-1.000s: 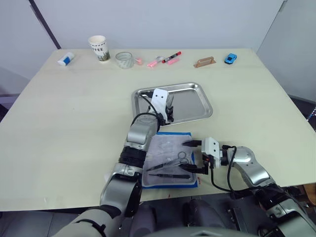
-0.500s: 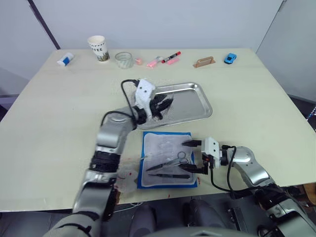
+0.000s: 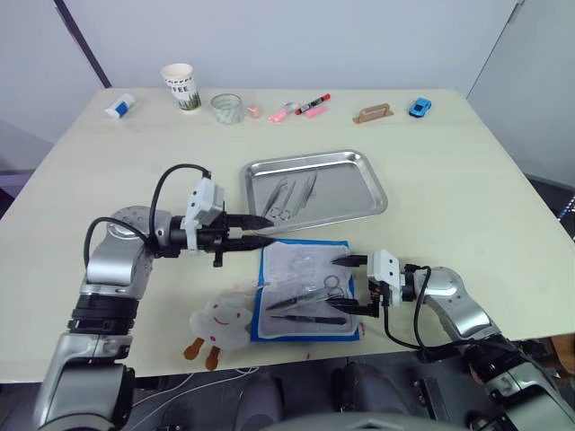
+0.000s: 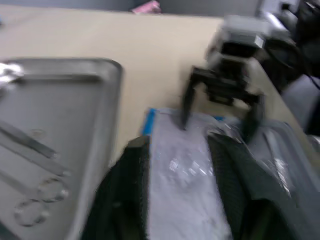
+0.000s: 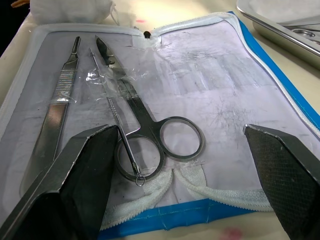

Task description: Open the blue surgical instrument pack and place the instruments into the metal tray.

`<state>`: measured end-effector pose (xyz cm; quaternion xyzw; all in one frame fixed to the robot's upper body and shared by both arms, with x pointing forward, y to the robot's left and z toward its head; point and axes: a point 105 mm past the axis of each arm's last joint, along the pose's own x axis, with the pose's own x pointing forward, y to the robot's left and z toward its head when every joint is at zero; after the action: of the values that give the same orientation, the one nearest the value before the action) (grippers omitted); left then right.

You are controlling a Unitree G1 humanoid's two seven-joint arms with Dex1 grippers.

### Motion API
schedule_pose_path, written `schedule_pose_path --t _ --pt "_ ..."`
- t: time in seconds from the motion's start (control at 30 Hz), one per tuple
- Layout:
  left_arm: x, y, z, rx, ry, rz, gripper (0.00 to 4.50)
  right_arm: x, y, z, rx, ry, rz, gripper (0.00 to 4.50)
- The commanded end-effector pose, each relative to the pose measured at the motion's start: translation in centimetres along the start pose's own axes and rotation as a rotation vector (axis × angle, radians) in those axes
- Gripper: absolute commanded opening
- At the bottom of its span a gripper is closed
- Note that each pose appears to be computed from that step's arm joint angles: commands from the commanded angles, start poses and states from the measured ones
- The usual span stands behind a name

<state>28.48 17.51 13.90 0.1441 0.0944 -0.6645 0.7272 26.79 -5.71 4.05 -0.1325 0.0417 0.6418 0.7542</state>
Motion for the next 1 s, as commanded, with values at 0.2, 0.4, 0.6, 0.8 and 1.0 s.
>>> schedule_pose_path --t 0.2,0.4,0.6,0.8,1.0 --pt "0.2 -0.5 -1.6 0.095 0.06 -0.098 4.47 -2.1 1.4 -7.4 0.187 0.267 -0.063 4.39" --pt "1.5 -0.8 -2.8 0.122 0.091 -0.154 4.47 -2.2 1.5 -7.4 0.19 0.268 -0.068 4.39" --pt "2.1 -1.1 -4.1 0.121 0.105 -0.19 4.47 -2.4 1.5 -7.5 0.191 0.271 -0.073 4.39" --pt "2.4 -0.9 -5.1 0.114 0.114 -0.192 4.47 -2.6 1.6 -7.5 0.192 0.274 -0.076 4.39" --pt "3.0 -1.3 -6.5 0.094 0.14 -0.213 4.47 -2.8 1.8 -7.4 0.194 0.273 -0.076 4.39"
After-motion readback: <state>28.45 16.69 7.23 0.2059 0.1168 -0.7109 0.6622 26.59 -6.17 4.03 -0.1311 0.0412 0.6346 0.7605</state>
